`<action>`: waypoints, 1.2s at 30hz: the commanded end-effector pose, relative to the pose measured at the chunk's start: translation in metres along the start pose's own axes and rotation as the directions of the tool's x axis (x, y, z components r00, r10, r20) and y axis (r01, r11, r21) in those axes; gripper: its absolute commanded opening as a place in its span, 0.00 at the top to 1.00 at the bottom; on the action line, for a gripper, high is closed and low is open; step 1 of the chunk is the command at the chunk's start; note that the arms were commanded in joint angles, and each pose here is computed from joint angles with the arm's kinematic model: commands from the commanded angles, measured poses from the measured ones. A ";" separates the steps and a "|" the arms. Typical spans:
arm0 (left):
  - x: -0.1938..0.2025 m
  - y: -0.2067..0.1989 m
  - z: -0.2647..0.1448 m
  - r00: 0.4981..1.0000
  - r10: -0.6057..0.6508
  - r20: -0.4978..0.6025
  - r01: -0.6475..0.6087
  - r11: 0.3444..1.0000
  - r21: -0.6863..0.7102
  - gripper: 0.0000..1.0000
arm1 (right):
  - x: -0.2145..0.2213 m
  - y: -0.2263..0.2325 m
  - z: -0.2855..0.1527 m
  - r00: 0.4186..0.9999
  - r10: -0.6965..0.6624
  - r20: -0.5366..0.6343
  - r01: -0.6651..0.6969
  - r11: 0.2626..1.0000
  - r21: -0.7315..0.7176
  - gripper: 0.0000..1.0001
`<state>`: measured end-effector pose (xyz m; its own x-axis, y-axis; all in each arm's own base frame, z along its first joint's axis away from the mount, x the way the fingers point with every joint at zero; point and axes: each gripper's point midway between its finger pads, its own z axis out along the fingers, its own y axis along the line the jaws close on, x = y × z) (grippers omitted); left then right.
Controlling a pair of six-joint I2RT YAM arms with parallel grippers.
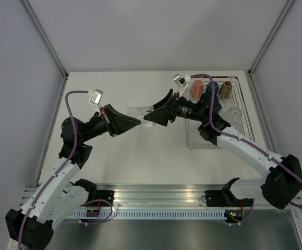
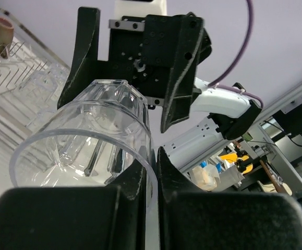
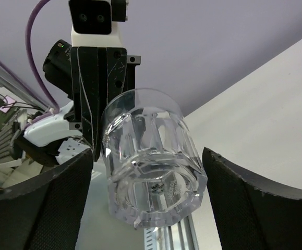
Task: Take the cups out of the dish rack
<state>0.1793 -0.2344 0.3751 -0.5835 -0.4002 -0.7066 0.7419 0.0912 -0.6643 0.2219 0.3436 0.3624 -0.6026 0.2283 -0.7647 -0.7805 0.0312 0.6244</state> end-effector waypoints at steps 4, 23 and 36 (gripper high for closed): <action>-0.019 0.022 0.000 0.995 0.090 0.045 -0.080 0.980 -0.182 0.98 | -0.046 -0.036 -0.023 0.981 -0.164 0.100 0.131 0.952 0.277 0.02; -0.109 0.249 -0.068 0.992 0.054 -0.114 -0.122 0.178 -0.976 0.98 | -0.066 -0.076 -0.184 0.941 -0.338 0.020 0.141 0.444 0.885 0.02; -0.111 0.405 -0.130 0.951 -0.255 -0.175 -0.209 -0.112 -0.972 0.98 | -0.038 -0.094 -0.203 0.961 -0.265 -0.073 0.168 0.359 0.918 0.02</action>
<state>0.5010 -0.0521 0.1522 -0.7681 -0.2958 -0.5679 -0.2936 0.9509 -0.0983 0.2835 0.1409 0.3092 -0.3739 0.1703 -0.9117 -0.2522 0.9273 0.2766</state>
